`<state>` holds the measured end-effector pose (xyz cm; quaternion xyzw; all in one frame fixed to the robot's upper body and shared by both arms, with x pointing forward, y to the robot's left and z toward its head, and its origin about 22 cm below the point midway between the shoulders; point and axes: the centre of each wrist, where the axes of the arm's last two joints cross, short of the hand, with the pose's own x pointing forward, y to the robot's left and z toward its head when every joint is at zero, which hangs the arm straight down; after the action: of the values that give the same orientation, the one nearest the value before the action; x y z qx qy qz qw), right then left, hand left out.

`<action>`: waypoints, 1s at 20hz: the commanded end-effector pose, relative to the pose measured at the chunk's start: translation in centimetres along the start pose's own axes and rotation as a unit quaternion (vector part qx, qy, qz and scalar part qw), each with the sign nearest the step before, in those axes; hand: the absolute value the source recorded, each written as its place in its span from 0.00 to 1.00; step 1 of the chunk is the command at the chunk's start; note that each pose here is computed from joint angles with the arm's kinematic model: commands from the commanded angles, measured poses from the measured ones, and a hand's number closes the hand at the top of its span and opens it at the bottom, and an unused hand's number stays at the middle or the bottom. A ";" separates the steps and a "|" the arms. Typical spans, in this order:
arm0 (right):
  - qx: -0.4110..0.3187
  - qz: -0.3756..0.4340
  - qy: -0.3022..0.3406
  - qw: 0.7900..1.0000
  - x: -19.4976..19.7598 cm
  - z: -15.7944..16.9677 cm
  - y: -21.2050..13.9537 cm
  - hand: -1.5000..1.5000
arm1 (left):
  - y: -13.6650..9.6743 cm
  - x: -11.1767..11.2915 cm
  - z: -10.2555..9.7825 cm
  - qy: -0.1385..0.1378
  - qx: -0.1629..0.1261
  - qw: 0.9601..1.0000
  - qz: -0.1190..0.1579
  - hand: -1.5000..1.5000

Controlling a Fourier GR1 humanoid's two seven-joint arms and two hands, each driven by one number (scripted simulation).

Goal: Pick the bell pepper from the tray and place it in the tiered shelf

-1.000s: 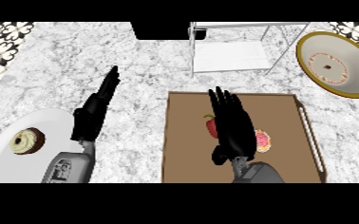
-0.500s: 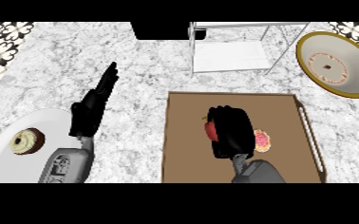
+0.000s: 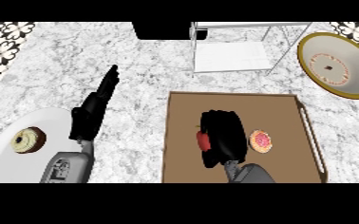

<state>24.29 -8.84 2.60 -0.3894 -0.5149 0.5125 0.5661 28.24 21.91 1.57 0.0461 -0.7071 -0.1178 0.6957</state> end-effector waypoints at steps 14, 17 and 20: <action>-0.103 -0.294 -0.011 0.950 11.7 3.9 -6.7 1.00 | -1.0 0.2 -0.7 -0.002 -0.013 1.000 0.005 0.50; -0.138 -0.312 -0.009 0.940 12.3 4.3 -9.0 1.00 | 0.3 -0.4 -0.5 -0.003 -0.006 1.000 -0.005 0.50; -0.184 -0.310 -0.003 0.933 12.9 4.4 -12.4 1.00 | -0.5 0.2 -0.6 0.009 -0.006 1.000 0.002 0.50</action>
<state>21.69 0.71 13.91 -0.2885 -0.7092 0.2906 0.5739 28.79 21.75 1.57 0.0414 -0.7049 -0.1231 0.6973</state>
